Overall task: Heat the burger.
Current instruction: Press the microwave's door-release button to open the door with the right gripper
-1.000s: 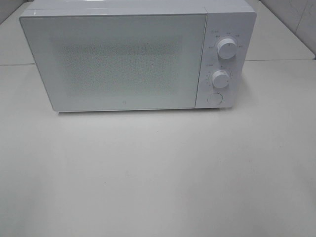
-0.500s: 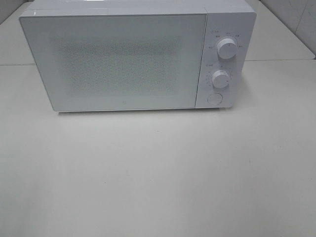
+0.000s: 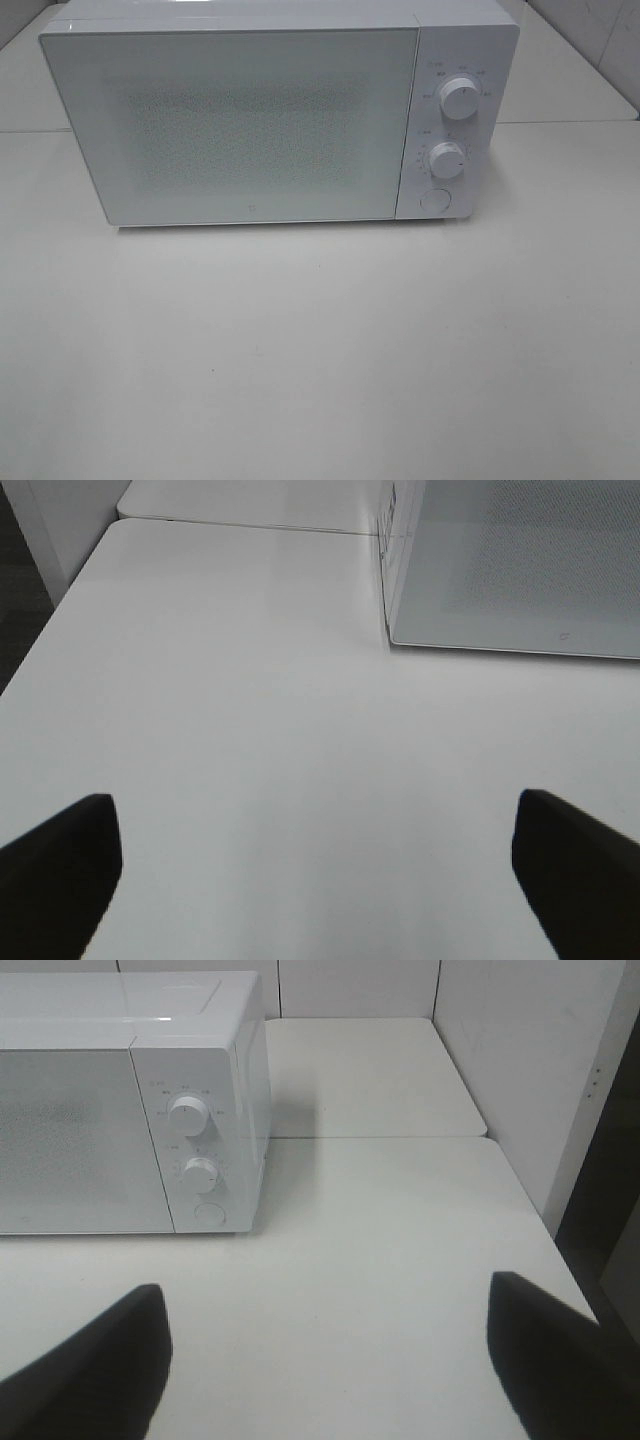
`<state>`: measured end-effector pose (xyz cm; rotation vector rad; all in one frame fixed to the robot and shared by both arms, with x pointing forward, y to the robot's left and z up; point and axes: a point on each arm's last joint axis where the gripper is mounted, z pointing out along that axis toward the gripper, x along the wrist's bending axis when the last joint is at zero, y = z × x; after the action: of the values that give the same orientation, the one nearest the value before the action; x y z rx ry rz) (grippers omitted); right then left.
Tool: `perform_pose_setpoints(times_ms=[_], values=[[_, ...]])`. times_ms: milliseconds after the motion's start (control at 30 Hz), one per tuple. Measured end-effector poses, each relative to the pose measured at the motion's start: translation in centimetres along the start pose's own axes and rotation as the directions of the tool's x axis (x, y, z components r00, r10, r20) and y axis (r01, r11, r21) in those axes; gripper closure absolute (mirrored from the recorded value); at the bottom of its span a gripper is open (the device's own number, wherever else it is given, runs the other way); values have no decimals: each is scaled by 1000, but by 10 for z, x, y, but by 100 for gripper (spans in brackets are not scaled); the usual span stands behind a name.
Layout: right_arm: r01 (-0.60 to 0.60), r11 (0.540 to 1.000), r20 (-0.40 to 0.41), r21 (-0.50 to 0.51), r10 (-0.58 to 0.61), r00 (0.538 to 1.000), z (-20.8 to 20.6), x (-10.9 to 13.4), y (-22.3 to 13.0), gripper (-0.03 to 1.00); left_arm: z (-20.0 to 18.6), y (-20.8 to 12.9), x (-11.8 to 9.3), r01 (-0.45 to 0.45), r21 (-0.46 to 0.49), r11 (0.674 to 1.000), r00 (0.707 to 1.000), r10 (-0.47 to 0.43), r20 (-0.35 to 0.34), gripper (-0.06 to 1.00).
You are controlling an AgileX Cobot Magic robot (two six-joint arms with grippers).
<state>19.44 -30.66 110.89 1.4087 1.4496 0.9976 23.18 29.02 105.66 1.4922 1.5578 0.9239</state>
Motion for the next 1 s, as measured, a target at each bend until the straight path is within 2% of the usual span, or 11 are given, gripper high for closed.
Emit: perform_pose_setpoints(times_ms=[133,500,1000], values=[[-31,997,-9,70,32,999,15,7,-13,22,0,0,0,0,0,1000,1000,0,0,-3],[-37,980,-23,194,42,999,46,11,-41,23,0,0,0,0,0,1000,1000,0,0,-3],[-38,984,-23,173,42,999,56,11,-44,23,0,0,0,0,0,1000,1000,0,0,-3]])
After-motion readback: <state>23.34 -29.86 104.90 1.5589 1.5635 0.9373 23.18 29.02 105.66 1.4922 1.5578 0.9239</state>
